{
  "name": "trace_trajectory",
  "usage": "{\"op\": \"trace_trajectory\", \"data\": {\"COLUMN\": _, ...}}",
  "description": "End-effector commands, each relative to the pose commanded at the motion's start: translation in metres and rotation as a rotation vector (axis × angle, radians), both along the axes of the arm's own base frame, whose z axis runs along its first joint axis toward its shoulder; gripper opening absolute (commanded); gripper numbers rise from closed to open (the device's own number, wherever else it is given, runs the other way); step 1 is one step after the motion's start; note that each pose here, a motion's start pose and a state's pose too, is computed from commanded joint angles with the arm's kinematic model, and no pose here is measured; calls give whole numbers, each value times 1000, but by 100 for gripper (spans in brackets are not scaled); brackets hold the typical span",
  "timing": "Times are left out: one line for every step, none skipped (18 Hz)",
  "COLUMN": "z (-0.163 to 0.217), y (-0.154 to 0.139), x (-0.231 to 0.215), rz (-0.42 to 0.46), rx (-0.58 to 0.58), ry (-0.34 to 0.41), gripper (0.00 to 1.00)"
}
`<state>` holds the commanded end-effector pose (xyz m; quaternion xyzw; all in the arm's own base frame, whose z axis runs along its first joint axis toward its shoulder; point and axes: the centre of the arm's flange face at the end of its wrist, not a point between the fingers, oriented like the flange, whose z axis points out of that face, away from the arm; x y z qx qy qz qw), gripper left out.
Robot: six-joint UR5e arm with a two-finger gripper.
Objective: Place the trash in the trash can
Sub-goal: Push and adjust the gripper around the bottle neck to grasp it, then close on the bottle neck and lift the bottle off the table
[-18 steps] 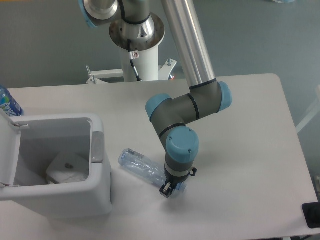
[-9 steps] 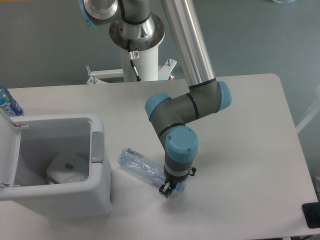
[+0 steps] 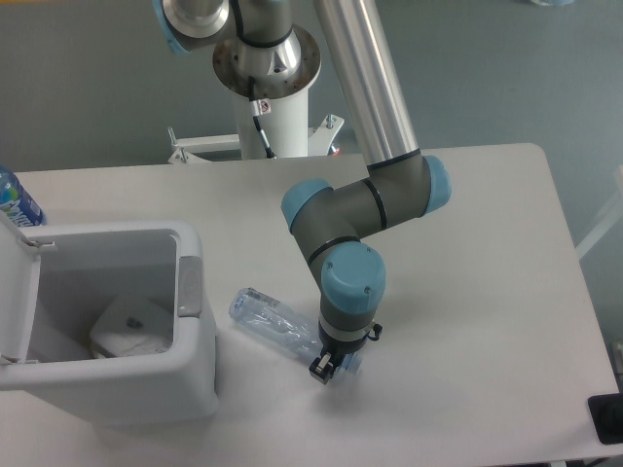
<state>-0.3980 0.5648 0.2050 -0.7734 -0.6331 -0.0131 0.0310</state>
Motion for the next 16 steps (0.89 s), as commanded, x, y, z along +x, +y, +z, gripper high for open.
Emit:
{"op": "trace_trajectory", "data": {"z": 2, "y": 0, "x": 0, "rz": 0, "rx": 0, "ry": 2, "gripper": 48}}
{"op": "trace_trajectory", "data": {"z": 4, "y": -1, "x": 0, "rz": 0, "rx": -2, "ry": 9, "gripper": 47}}
{"op": "trace_trajectory", "data": {"z": 9, "y": -2, "x": -1, "rz": 0, "rx": -6, "ry": 23, "gripper": 47}}
{"op": "trace_trajectory", "data": {"z": 13, "y": -3, "x": -1, "rz": 0, "rx": -6, "ry": 29, "gripper": 46}}
{"op": "trace_trajectory", "data": {"z": 17, "y": -3, "x": -1, "rz": 3, "rx": -1, "ry": 35, "gripper": 42}}
{"op": "trace_trajectory", "data": {"z": 22, "y": -4, "x": -1, "rz": 3, "rx": 3, "ry": 39, "gripper": 39}}
{"op": "trace_trajectory", "data": {"z": 23, "y": -4, "x": -2, "rz": 5, "rx": 4, "ry": 40, "gripper": 35}}
{"op": "trace_trajectory", "data": {"z": 25, "y": -4, "x": -2, "rz": 5, "rx": 7, "ry": 44, "gripper": 34}}
{"op": "trace_trajectory", "data": {"z": 28, "y": -4, "x": -3, "rz": 5, "rx": 11, "ry": 47, "gripper": 33}}
{"op": "trace_trajectory", "data": {"z": 32, "y": -4, "x": -3, "rz": 5, "rx": 15, "ry": 51, "gripper": 31}}
{"op": "trace_trajectory", "data": {"z": 36, "y": -4, "x": -3, "rz": 7, "rx": 19, "ry": 56, "gripper": 28}}
{"op": "trace_trajectory", "data": {"z": 40, "y": -6, "x": -5, "rz": 10, "rx": 23, "ry": 60, "gripper": 25}}
{"op": "trace_trajectory", "data": {"z": 48, "y": -6, "x": -6, "rz": 12, "rx": 32, "ry": 70, "gripper": 20}}
{"op": "trace_trajectory", "data": {"z": 56, "y": -9, "x": -7, "rz": 16, "rx": 42, "ry": 78, "gripper": 19}}
{"op": "trace_trajectory", "data": {"z": 65, "y": -13, "x": -12, "rz": 25, "rx": 50, "ry": 88, "gripper": 17}}
{"op": "trace_trajectory", "data": {"z": 74, "y": -17, "x": -12, "rz": 30, "rx": 60, "ry": 97, "gripper": 16}}
